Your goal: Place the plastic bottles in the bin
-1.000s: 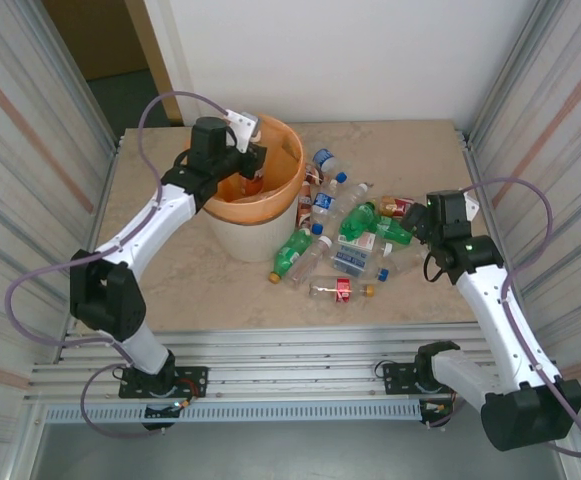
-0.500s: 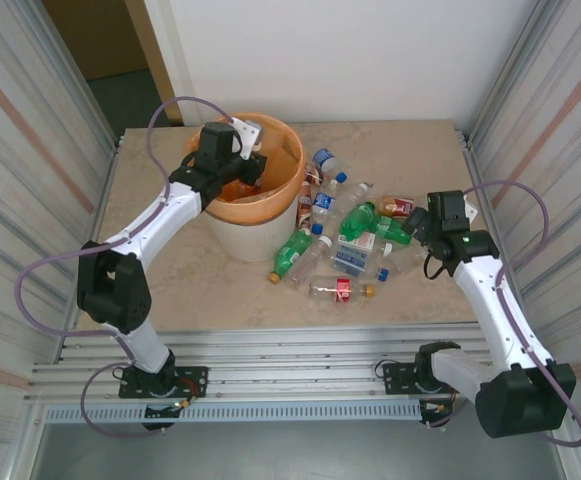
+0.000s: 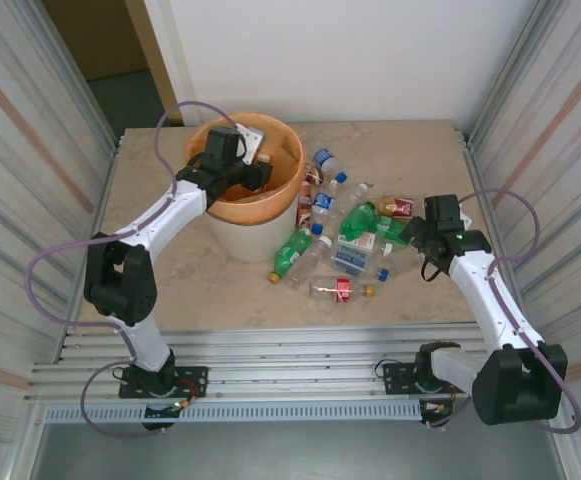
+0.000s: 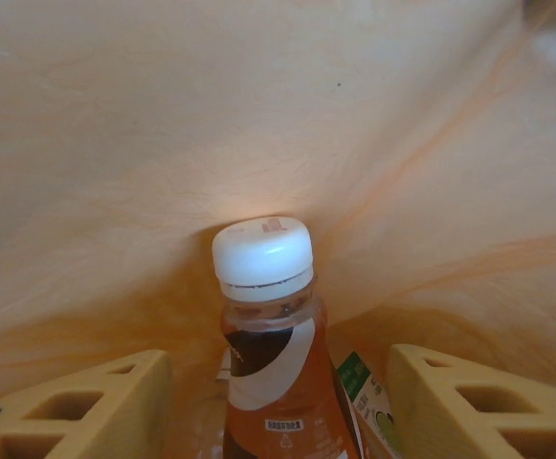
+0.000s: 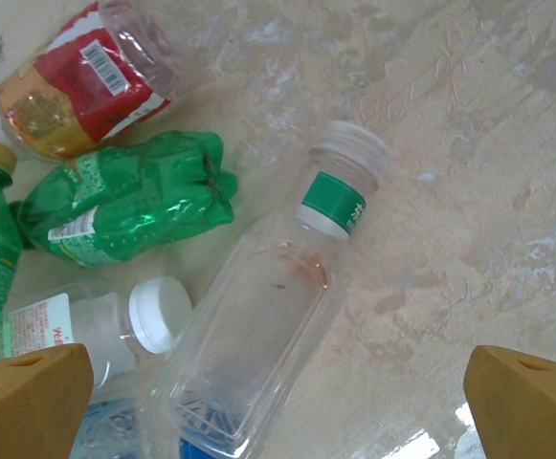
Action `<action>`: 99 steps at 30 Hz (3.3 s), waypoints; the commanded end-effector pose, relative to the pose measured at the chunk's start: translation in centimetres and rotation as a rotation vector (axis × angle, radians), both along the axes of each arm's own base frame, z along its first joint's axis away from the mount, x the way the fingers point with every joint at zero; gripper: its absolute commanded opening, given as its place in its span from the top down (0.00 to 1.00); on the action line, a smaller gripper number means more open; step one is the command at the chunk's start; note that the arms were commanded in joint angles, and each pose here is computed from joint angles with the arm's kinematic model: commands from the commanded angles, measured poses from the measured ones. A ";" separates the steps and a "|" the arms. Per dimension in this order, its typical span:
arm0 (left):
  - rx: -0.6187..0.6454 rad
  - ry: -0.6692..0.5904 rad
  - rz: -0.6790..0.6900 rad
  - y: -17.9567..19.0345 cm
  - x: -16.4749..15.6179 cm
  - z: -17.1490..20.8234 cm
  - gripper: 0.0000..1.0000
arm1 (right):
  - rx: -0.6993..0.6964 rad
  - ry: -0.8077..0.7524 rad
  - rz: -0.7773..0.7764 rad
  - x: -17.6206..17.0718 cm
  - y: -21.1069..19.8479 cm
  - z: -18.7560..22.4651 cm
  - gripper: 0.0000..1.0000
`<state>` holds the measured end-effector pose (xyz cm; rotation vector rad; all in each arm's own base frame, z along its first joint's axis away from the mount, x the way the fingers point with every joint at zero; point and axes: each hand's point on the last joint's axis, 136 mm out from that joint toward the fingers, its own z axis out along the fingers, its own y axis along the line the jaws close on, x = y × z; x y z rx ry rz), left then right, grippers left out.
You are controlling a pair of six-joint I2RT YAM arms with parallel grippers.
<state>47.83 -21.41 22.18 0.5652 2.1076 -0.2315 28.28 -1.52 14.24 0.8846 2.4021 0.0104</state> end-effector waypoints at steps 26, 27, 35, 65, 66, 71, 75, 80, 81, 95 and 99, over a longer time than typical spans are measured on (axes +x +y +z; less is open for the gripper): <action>-0.156 -0.312 0.011 2.3 -8.1 14.9 0.12 | 0.093 0.003 -0.014 0.6 0.9 -2.1 0.00; -0.168 -0.321 0.014 2.5 -8.7 15.3 0.11 | 0.099 0.008 -0.014 0.6 1.0 -2.3 0.00; -0.271 -0.360 0.087 4.8 -12.1 15.5 0.03 | 0.140 0.068 -0.046 -0.3 1.4 -4.7 0.00; -0.311 -0.362 0.109 5.3 -12.9 15.1 0.02 | 0.157 0.211 -0.047 -0.4 1.9 -11.3 0.22; -0.309 -0.360 0.111 5.3 -12.9 15.1 0.02 | 0.158 0.218 -0.048 -0.4 1.9 -11.6 0.24; -0.311 -0.362 0.115 5.4 -12.9 15.2 0.02 | 0.164 0.245 -0.047 -0.4 2.0 -12.6 0.33; -0.310 -0.365 0.116 5.4 -12.9 15.4 0.02 | 0.166 0.252 -0.043 -0.4 2.1 -12.7 0.42; -0.312 -0.365 0.124 5.5 -12.8 15.4 0.02 | 0.141 0.237 -0.054 -0.5 1.6 -11.8 0.49; -0.314 -0.366 0.133 5.7 -12.8 15.5 0.02 | 0.134 0.227 -0.056 -0.5 1.4 -11.4 0.50; -0.346 -0.341 0.184 6.1 -12.3 15.1 0.01 | 0.036 -0.003 0.014 0.3 0.5 -3.1 0.64; -0.357 -0.333 0.181 5.9 -12.2 15.0 0.01 | 0.026 -0.125 0.104 1.2 1.8 0.2 0.66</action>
